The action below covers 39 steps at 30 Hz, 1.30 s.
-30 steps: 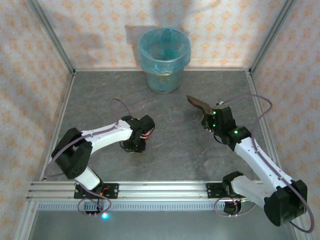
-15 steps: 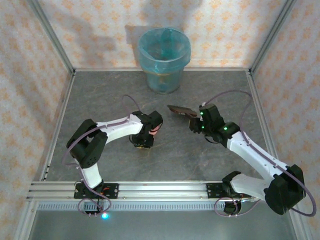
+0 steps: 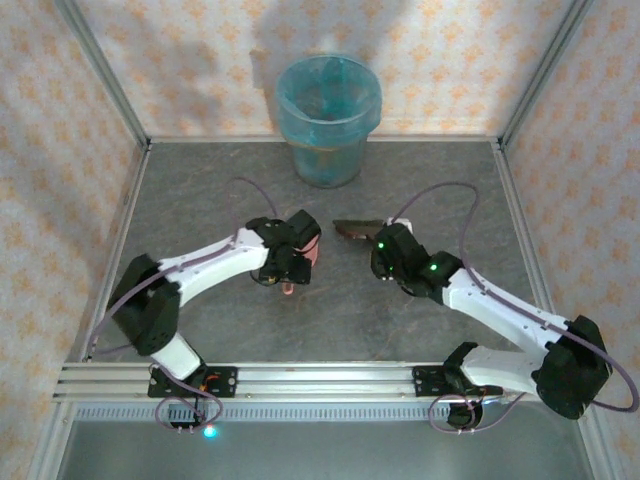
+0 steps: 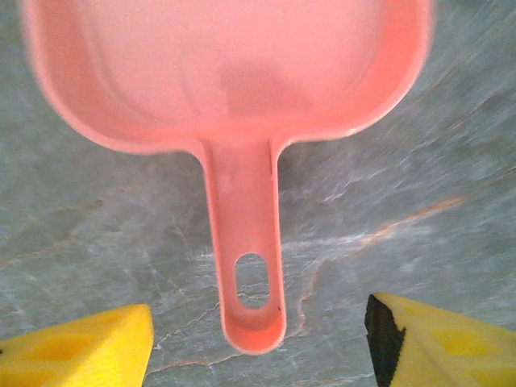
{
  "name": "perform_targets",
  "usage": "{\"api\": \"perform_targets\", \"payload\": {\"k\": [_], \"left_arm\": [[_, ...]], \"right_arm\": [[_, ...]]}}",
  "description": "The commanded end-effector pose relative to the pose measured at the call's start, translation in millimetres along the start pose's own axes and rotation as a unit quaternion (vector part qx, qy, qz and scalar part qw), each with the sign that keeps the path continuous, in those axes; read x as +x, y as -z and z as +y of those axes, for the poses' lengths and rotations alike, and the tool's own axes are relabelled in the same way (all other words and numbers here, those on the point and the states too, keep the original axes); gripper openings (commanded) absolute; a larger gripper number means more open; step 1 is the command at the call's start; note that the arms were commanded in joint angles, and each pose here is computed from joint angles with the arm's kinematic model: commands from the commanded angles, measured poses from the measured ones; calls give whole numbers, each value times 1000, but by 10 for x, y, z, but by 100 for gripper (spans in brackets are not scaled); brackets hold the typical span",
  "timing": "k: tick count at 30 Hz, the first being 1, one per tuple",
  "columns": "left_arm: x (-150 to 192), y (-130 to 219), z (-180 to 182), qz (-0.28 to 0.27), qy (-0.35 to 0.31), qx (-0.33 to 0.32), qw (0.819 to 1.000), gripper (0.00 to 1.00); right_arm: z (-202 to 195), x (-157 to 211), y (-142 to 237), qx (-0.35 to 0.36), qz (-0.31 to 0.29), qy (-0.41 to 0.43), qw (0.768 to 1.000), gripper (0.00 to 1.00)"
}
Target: Sweep away the paper scraps from the table
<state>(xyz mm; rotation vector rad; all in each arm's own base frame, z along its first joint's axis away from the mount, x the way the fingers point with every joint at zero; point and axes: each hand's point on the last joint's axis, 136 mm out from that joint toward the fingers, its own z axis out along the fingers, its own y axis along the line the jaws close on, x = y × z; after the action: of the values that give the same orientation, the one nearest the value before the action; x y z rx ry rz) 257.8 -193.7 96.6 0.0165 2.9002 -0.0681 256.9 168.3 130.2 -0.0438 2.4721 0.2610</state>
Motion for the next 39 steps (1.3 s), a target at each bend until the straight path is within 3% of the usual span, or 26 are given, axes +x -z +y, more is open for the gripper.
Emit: {"api": "perform_targets", "payload": {"k": [1, 7, 11, 15, 23, 30, 35, 39], "left_arm": [[-371, 424, 74, -113, 37, -6, 993, 73], [-655, 809, 220, -211, 108, -7, 972, 76], [-688, 890, 300, -244, 151, 4, 958, 75], [-629, 944, 466, -280, 188, 11, 942, 75], [-439, 1115, 906, -328, 246, -4, 912, 76], [-212, 1367, 1346, -387, 297, -9, 873, 79], [-150, 1505, 1506, -409, 289, -20, 865, 84], [-203, 1637, 1551, -416, 267, -31, 869, 85]], "right_arm": [[-11, 73, -32, 9, -21, -19, 1000, 5], [-158, 187, 14, 39, -58, -26, 997, 12], [-125, 238, 32, 4, -73, -31, 997, 23], [-120, 327, -34, 1, -63, -29, 998, 31], [-3, 383, -160, -12, -41, -27, 999, 36], [49, 414, -166, -30, -36, -31, 998, 50], [72, 379, -75, -48, -45, -37, 997, 59], [-65, 84, 129, -43, -88, -81, 992, 66]]}}
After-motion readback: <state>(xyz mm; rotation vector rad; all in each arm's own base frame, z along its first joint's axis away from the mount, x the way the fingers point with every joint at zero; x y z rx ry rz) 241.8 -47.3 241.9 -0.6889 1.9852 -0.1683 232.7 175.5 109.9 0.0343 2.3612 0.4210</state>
